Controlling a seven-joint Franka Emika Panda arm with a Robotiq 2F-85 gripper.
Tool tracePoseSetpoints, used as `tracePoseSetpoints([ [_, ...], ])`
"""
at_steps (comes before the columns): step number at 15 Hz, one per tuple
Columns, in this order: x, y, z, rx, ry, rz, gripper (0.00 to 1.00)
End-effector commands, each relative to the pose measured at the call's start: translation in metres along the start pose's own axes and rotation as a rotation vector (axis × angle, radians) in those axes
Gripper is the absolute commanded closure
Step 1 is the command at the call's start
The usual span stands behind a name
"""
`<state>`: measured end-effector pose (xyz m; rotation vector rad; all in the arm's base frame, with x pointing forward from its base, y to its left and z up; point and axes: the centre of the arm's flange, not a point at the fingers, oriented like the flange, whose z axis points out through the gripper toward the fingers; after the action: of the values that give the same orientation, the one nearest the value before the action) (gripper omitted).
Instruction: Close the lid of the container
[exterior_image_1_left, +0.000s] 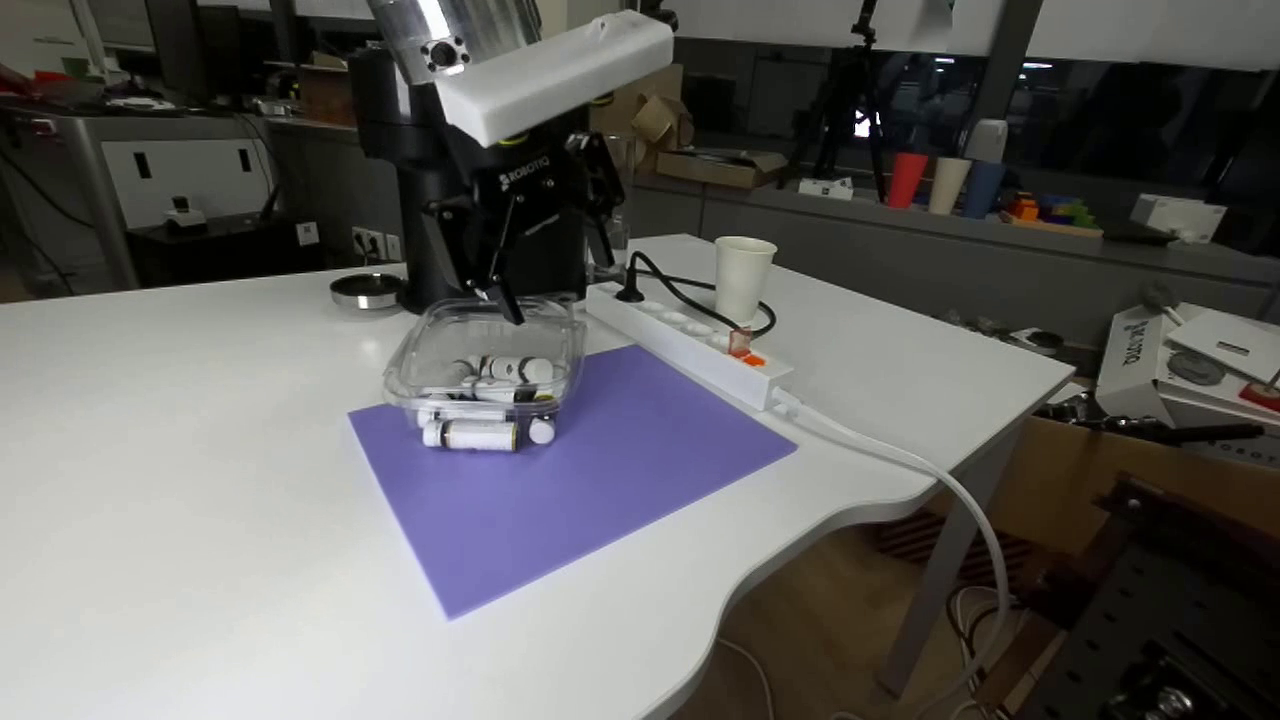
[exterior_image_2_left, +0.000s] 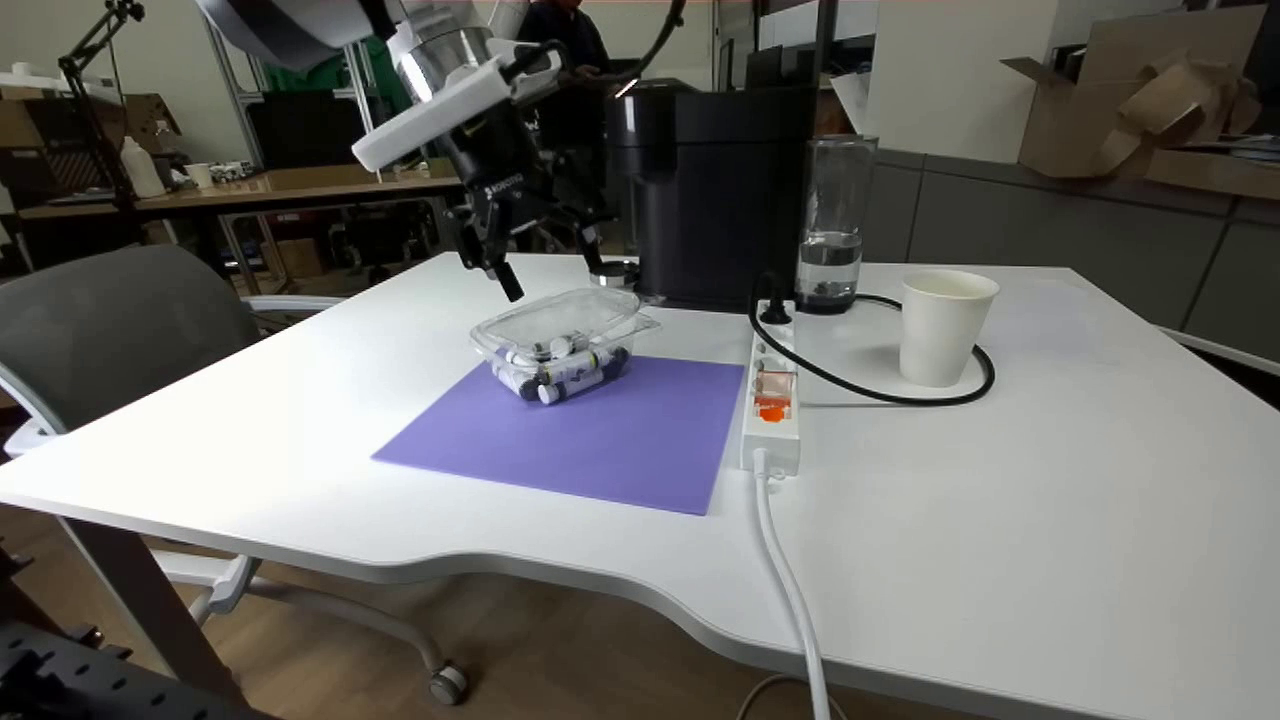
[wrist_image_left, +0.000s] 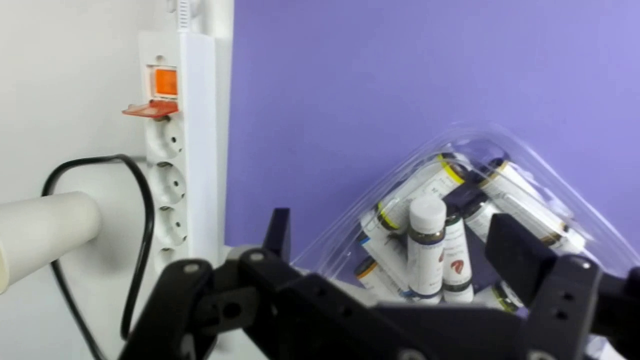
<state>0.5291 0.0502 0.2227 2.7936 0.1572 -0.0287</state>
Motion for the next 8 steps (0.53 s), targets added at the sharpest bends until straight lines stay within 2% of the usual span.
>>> tracePoseSetpoints([
  [1,-0.001,0.026,-0.014,0.120,-0.033,-0.014,0.00],
  [4,-0.002,0.038,-0.021,0.153,-0.007,-0.082,0.00],
  [8,-0.004,0.050,-0.033,0.155,0.039,-0.147,0.00],
])
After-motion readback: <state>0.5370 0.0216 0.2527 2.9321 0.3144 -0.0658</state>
